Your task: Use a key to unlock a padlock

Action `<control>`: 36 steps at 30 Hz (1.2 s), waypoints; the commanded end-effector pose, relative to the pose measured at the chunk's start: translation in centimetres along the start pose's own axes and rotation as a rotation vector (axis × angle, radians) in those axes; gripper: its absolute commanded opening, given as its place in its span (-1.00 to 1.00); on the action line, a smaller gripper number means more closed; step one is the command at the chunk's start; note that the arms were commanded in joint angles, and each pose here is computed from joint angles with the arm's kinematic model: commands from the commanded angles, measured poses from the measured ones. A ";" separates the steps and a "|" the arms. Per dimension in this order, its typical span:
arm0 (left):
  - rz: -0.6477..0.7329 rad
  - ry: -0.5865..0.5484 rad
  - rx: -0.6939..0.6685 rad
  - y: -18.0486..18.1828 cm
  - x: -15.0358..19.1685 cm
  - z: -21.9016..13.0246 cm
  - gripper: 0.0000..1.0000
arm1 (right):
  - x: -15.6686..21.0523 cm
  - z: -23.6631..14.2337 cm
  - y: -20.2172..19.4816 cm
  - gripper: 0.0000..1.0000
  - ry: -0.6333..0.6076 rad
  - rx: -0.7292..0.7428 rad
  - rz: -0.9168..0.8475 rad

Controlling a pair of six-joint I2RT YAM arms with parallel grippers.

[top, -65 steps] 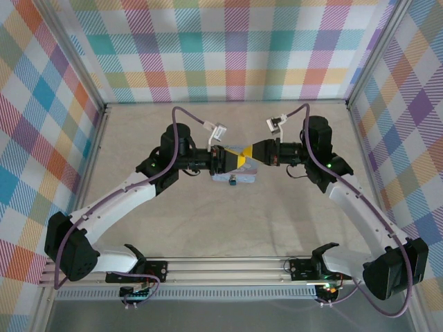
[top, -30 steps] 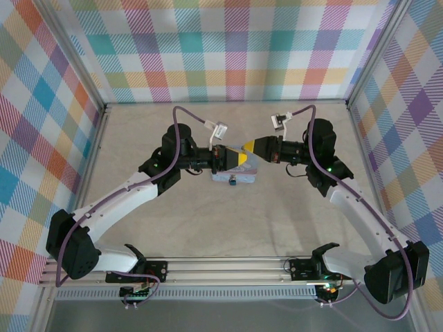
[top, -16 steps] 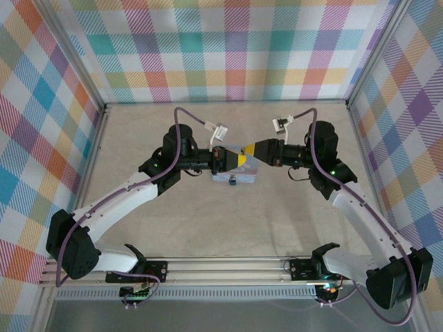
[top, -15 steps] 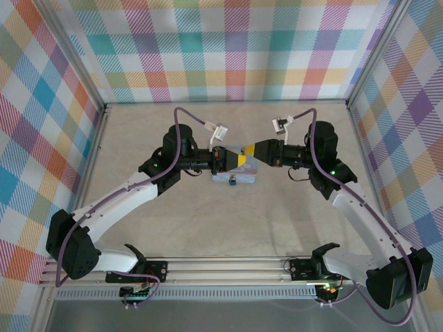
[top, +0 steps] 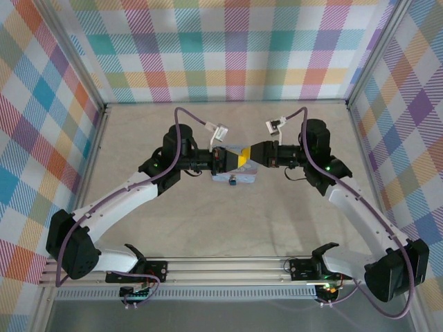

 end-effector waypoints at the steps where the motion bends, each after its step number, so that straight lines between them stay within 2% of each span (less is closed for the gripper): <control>1: 0.049 0.010 0.046 -1.6 -0.5 -0.1 -1.00 | -0.4 -0.1 1.0 -0.62 -0.002 0.004 -0.056; 11: 0.059 0.019 0.025 -1.6 0.1 -0.6 -1.00 | -0.8 -0.2 1.1 -0.94 -0.029 0.019 -0.075; 15: 0.062 0.014 0.013 -1.6 0.3 -0.9 -1.00 | -0.8 -0.2 1.0 -1.00 -0.032 0.020 -0.079; 17: 0.062 0.012 0.002 -1.6 0.5 -1.0 -0.75 | -0.7 -0.3 1.2 -1.00 -0.033 0.015 -0.085; 20: 0.062 0.005 -0.009 -1.5 0.6 -1.3 -0.59 | -0.7 -0.4 1.2 -1.00 -0.043 0.020 -0.089; 30: 0.046 -0.030 -0.019 -1.3 0.6 -2.5 -0.53 | -0.8 -0.7 1.6 -1.00 -0.059 0.011 -0.094; 36: 0.025 -0.034 0.024 -1.2 0.3 -1.9 -0.40 | -0.7 -0.5 1.5 -1.00 -0.056 -0.003 -0.084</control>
Point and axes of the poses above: each hand's point on the last joint's axis, 136 mm out from that joint toward the fingers, its own z axis out along the fingers, its own y axis along the line the jaws close on, x = y × z, the point moved 7 cm from there along -z, back along the fingers, and after that the axes turned 6 degrees about -z, right-handed, at the moved point
